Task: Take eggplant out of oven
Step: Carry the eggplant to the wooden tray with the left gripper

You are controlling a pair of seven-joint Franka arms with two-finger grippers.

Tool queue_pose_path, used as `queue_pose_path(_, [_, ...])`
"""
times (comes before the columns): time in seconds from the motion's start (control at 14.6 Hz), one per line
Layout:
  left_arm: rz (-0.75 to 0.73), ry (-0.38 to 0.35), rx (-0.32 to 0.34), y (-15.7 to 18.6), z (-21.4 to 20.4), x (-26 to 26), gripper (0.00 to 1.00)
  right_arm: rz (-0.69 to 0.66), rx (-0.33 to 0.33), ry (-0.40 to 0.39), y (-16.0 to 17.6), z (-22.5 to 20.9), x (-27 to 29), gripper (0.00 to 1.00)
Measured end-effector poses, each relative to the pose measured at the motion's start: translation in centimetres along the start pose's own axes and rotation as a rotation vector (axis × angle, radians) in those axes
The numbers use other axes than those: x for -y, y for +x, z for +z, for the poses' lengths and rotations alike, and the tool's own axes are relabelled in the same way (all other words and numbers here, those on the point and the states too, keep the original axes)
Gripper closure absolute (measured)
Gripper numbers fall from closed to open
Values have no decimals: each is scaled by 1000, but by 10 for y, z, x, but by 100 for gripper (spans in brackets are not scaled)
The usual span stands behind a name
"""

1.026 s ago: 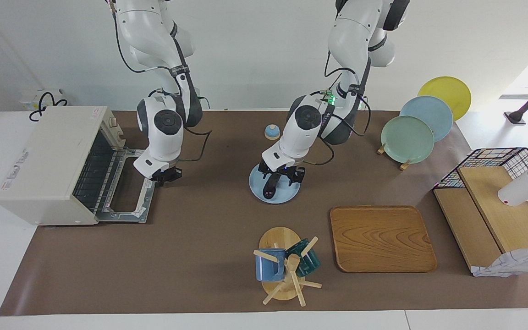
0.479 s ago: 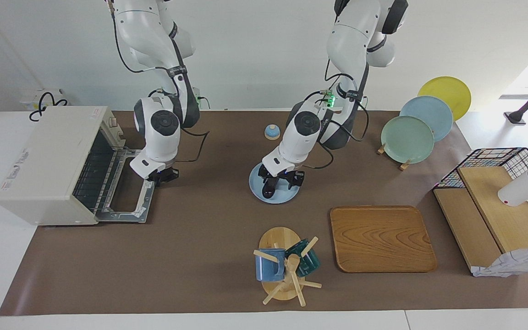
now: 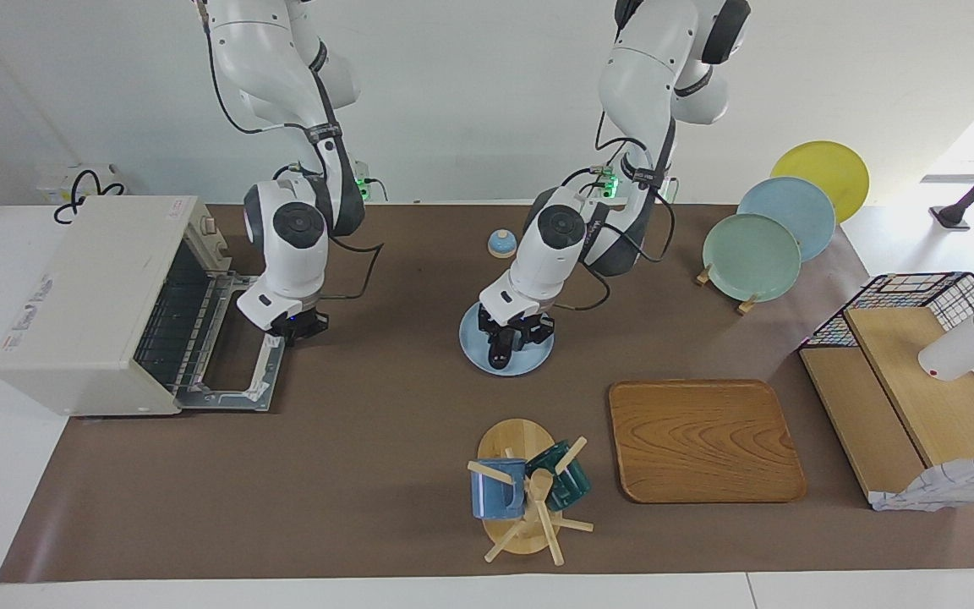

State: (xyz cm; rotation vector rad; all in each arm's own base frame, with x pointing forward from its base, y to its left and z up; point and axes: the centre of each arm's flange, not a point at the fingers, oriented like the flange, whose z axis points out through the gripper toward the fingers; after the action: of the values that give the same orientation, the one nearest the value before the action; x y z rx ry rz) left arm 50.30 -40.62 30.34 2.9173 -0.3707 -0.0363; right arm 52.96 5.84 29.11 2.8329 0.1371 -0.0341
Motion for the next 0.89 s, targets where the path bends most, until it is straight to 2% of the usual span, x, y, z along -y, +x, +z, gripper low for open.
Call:
queue_pose_path(0.07, [-7,-4,3,0,0,1,62,0,-1,1,0,1,0,99])
queue_pose_path(0.34, [-72,-44,11,9,-24,14,62,-44,20,-11,2,-6,0,99])
queue_pose_path(0.48, [-122,-65,3,21,-67,37,62,-100,57,-31,7,-28,-5,99])
queue_pose_path(0.62, [-184,-81,-14,37,-130,76,62,-143,75,-35,9,-61,-25,99])
queue_pose_path(0.75, [-253,-92,-40,54,-191,126,62,-176,64,-18,4,-93,-60,99])
queue_pose_path(0.89, [-314,-59,-71,66,-216,185,62,-189,42,-15,-7,-118,-108,99])
